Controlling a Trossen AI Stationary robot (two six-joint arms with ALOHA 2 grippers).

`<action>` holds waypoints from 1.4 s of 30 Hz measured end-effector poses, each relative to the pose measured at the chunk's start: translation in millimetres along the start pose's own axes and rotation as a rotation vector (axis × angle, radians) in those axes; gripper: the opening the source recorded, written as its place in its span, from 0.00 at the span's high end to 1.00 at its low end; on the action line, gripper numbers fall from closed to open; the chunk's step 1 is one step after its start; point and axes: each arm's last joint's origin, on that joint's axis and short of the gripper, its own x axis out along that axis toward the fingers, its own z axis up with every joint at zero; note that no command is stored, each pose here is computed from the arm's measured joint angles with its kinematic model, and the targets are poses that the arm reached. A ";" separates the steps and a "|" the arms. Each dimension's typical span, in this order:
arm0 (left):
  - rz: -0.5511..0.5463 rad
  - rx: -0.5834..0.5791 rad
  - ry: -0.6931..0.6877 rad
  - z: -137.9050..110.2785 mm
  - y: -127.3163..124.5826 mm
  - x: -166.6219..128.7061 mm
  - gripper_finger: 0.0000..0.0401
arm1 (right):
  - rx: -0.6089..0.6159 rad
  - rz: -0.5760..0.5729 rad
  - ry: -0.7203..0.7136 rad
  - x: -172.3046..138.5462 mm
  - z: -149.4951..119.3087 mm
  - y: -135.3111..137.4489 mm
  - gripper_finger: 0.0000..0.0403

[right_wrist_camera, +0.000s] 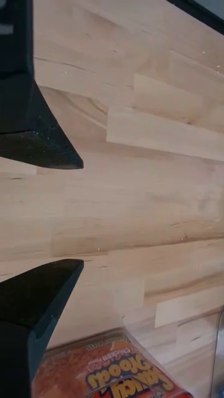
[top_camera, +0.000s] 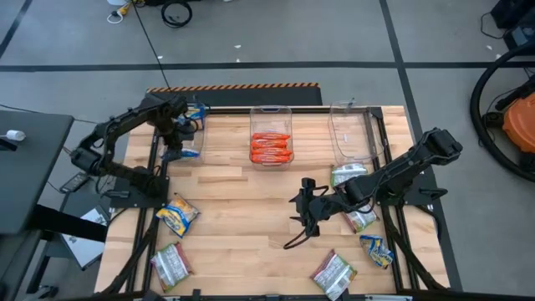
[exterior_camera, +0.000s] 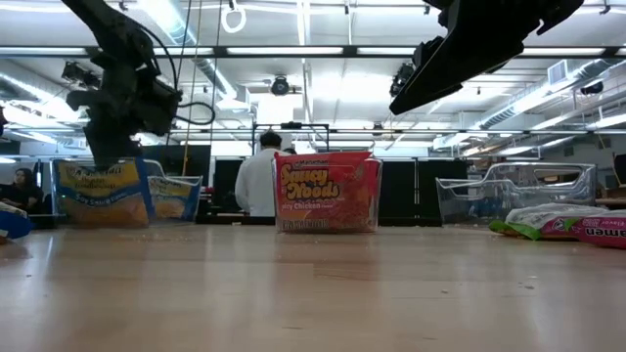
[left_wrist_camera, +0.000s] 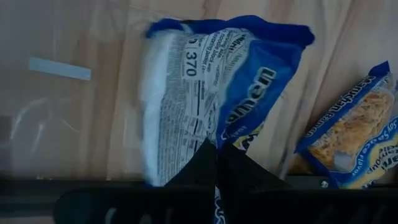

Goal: Sort Maruchan noodles
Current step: Put the blue noodle pack into the left transparent bin

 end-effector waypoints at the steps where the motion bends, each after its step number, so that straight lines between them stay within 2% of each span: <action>1: -0.008 -0.004 0.009 1.1 1.9 1.4 0.98 | 0.000 0.000 0.000 0.0 0.1 0.0 0.37; 8: -0.006 -0.024 0.016 5.4 5.1 -5.7 0.98 | -0.001 0.002 0.001 -0.1 0.0 0.3 0.37; 14: -0.067 -0.037 0.066 3.4 -2.4 -22.7 0.98 | -0.001 0.002 0.001 -0.1 -0.1 0.2 0.37; 18: -0.074 -0.005 0.043 3.1 0.1 -23.4 0.98 | 0.005 -0.001 0.000 -0.1 -0.1 0.2 0.37; 24: -0.015 -0.021 -0.017 12.3 11.7 -21.0 0.98 | 0.010 -0.006 -0.001 -0.1 0.1 0.1 0.37; 27: 0.044 -0.064 -0.037 19.1 18.5 -30.1 0.98 | 0.009 -0.007 -0.001 -0.1 -0.1 0.0 0.37; 31: 0.169 -0.140 0.002 27.9 32.7 -35.9 0.98 | 0.005 -0.011 -0.002 -0.1 0.1 -0.1 0.37; 35: 0.268 -0.189 0.047 34.7 48.1 -29.2 0.98 | -0.001 -0.020 -0.003 -0.1 0.0 -0.4 0.37; 38: 0.387 -0.224 0.089 39.2 60.3 -24.8 0.98 | -0.002 -0.019 -0.003 -0.2 0.0 0.0 0.37; 42: 0.505 -0.312 0.069 44.1 69.9 -24.8 0.98 | -0.006 -0.017 0.002 -0.5 -0.7 0.9 0.37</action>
